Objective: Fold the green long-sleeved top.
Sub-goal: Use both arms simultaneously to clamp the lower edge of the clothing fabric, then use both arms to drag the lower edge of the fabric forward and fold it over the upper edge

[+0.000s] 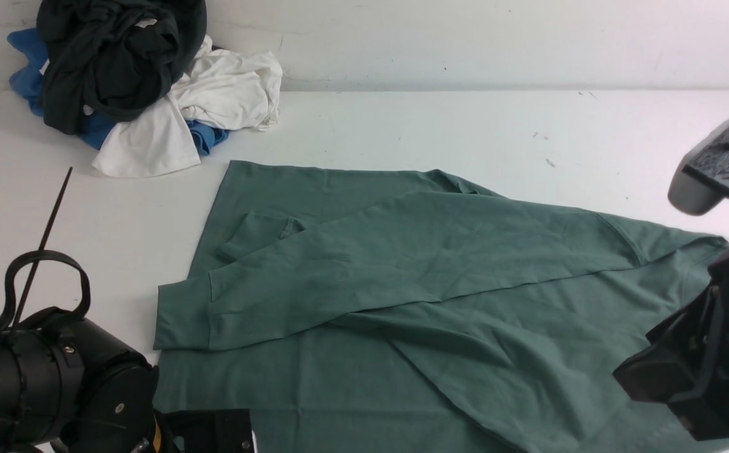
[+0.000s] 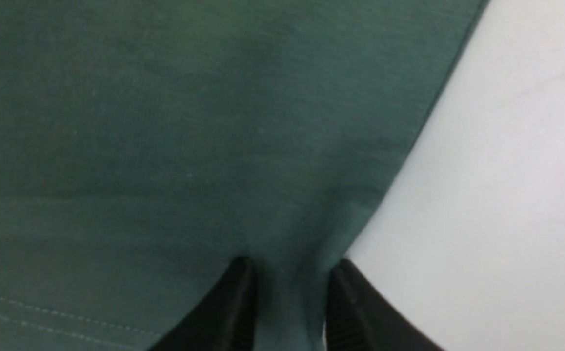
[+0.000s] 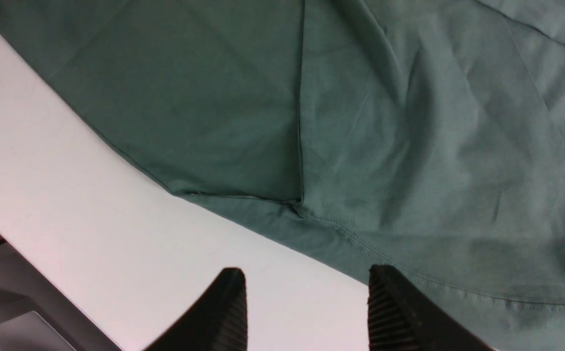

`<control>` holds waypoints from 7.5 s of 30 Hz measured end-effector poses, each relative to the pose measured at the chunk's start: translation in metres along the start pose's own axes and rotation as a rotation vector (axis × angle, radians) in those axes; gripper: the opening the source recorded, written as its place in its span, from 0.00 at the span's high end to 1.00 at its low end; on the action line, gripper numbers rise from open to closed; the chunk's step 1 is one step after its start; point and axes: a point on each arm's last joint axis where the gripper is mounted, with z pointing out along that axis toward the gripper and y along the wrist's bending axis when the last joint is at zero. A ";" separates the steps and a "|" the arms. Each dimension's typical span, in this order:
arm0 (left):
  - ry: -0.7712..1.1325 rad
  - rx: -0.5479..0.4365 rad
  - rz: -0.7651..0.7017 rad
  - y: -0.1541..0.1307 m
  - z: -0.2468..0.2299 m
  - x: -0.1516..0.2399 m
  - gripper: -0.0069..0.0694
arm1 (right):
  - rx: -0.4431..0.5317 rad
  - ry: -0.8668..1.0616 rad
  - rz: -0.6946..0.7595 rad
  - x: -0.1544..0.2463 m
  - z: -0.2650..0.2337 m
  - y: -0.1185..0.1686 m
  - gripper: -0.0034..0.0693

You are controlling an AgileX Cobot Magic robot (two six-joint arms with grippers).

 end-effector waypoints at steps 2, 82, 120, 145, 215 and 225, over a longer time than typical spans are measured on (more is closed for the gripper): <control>0.018 0.027 -0.008 -0.002 0.000 0.001 0.49 | 0.000 0.000 -0.001 0.000 0.000 0.000 0.51; -0.118 -0.389 -0.263 0.096 -0.160 0.012 0.89 | 0.187 0.309 -0.327 -0.022 0.087 -0.094 0.95; -0.324 -0.596 -0.348 0.333 -0.064 -0.077 0.89 | 0.225 0.171 -0.122 -0.105 0.205 -0.259 0.95; -0.275 -0.509 -0.878 0.332 -0.062 -0.076 0.35 | 0.354 0.000 0.056 -0.116 0.205 -0.273 0.77; -0.116 -0.091 -0.831 0.308 -0.011 -0.082 0.92 | 0.497 0.169 0.436 0.004 0.189 -0.266 0.73; -0.115 -0.091 -0.829 0.308 -0.011 -0.082 0.92 | 0.517 0.197 0.402 -0.029 0.151 -0.279 0.94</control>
